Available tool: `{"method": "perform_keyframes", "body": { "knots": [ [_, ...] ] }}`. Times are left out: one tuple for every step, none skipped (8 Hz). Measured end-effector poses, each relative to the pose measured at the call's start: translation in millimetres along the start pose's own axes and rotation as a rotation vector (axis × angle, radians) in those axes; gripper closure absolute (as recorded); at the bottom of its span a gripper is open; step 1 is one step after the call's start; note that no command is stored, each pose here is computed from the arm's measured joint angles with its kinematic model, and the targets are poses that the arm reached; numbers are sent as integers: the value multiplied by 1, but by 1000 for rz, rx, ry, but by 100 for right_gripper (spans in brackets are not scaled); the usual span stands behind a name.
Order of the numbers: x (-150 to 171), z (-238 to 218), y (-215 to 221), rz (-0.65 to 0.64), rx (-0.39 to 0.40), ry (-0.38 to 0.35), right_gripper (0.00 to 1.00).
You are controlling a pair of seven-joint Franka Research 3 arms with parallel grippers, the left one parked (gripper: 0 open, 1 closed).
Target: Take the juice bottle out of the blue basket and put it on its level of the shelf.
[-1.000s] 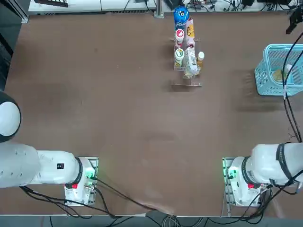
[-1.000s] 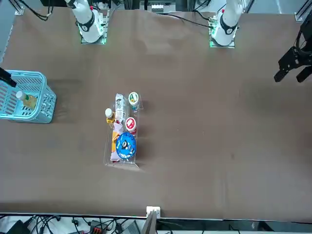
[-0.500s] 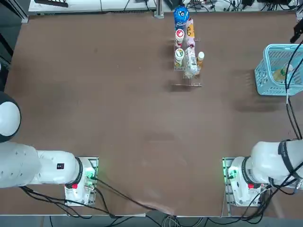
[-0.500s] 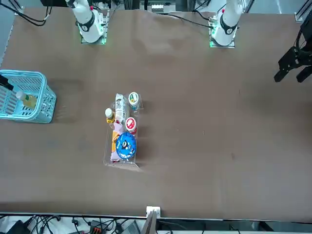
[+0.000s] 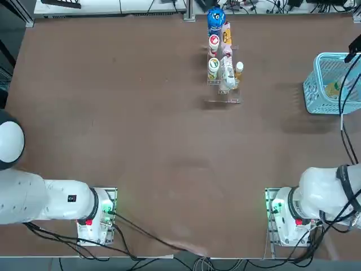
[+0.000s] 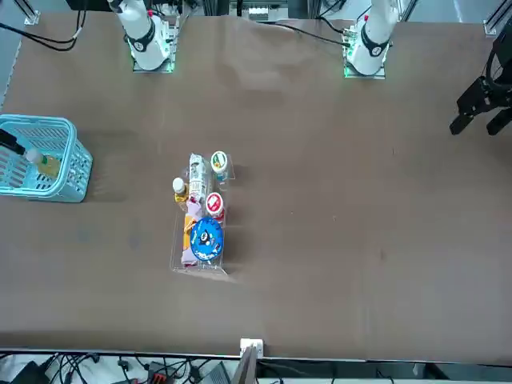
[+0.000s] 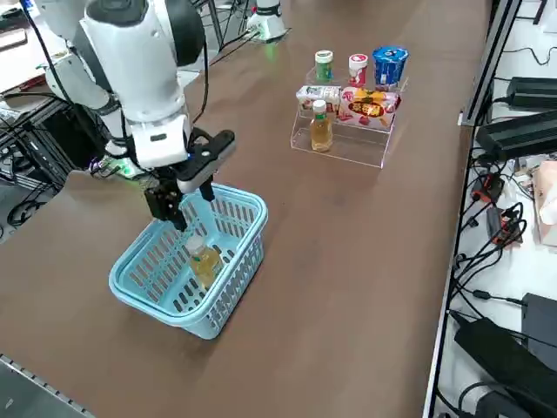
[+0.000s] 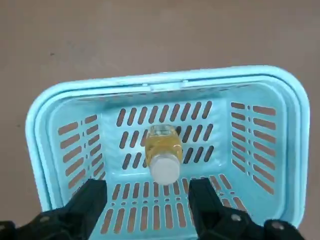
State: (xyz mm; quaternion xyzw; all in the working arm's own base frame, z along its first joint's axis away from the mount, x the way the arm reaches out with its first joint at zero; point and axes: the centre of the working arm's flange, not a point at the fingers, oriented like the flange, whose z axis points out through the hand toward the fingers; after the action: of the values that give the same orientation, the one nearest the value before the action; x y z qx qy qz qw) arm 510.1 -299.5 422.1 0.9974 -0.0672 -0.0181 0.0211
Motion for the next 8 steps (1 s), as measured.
{"method": "perform_keyframes", "body": {
  "knots": [
    [2, 6, 1, 1, -1, 0, 0],
    [3, 11, 2, 2, -1, 3, 0],
    [5, 15, 1, 2, 1, -1, 0],
    [6, 19, 1, 1, 3, -6, 0],
    [6, 23, 1, 1, 3, -9, 0],
    [7, 27, 1, 1, 2, -5, 0],
    [6, 33, 1, 0, -1, 5, 0],
    [4, 41, 0, 2, -3, 10, 0]
  ]
}}
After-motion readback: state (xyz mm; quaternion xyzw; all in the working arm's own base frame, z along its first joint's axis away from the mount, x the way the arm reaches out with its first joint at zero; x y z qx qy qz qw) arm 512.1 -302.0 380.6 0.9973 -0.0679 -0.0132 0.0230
